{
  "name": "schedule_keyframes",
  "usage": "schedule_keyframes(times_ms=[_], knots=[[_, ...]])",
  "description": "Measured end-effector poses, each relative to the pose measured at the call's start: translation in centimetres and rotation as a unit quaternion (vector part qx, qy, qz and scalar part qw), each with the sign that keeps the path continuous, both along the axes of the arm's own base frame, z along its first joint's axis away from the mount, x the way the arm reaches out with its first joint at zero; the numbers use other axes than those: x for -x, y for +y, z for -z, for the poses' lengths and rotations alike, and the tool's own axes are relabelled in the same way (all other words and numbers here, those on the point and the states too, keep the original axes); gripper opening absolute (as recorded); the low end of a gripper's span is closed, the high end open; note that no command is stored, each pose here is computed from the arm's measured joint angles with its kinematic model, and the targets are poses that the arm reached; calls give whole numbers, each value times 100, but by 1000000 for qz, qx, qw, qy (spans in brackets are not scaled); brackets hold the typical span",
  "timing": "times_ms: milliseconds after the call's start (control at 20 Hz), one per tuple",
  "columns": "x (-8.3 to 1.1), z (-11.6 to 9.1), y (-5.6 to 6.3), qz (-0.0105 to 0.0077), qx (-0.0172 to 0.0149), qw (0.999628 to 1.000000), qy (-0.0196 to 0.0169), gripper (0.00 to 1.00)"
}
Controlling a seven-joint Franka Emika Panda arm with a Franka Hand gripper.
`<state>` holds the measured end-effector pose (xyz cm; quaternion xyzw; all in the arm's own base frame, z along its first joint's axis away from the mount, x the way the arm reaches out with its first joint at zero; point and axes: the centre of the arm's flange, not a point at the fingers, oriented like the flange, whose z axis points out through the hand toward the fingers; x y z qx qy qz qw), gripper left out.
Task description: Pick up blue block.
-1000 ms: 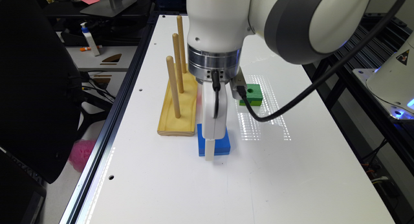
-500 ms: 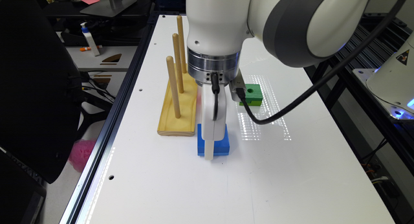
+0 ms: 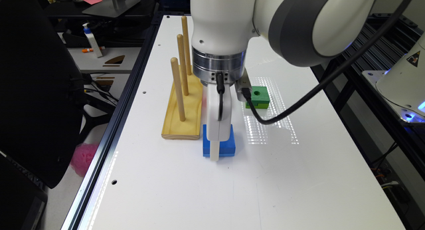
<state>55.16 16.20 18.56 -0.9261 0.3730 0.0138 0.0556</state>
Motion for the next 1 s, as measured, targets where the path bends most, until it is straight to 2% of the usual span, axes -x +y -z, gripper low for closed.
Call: schedule_keyframes(times_ms=[100,200,350,500,600,700,800,900,1000], knots=[[-6,-125,-4,-789,4083,999991,1230,0],[-6,-218,-4,-841,7233,999970,2821,0],[-8,-395,7,-250,11363,999934,1582,0],[4,-602,20,-464,17037,999853,2116,0],[10,-676,17,-610,19610,999803,2898,0],[10,-763,9,-550,21671,999765,950,0],[17,-887,7,-556,24737,999693,-1141,0],[33,-997,12,-308,27900,999610,-1308,0],[41,-1072,20,250,29344,999565,-3092,0]])
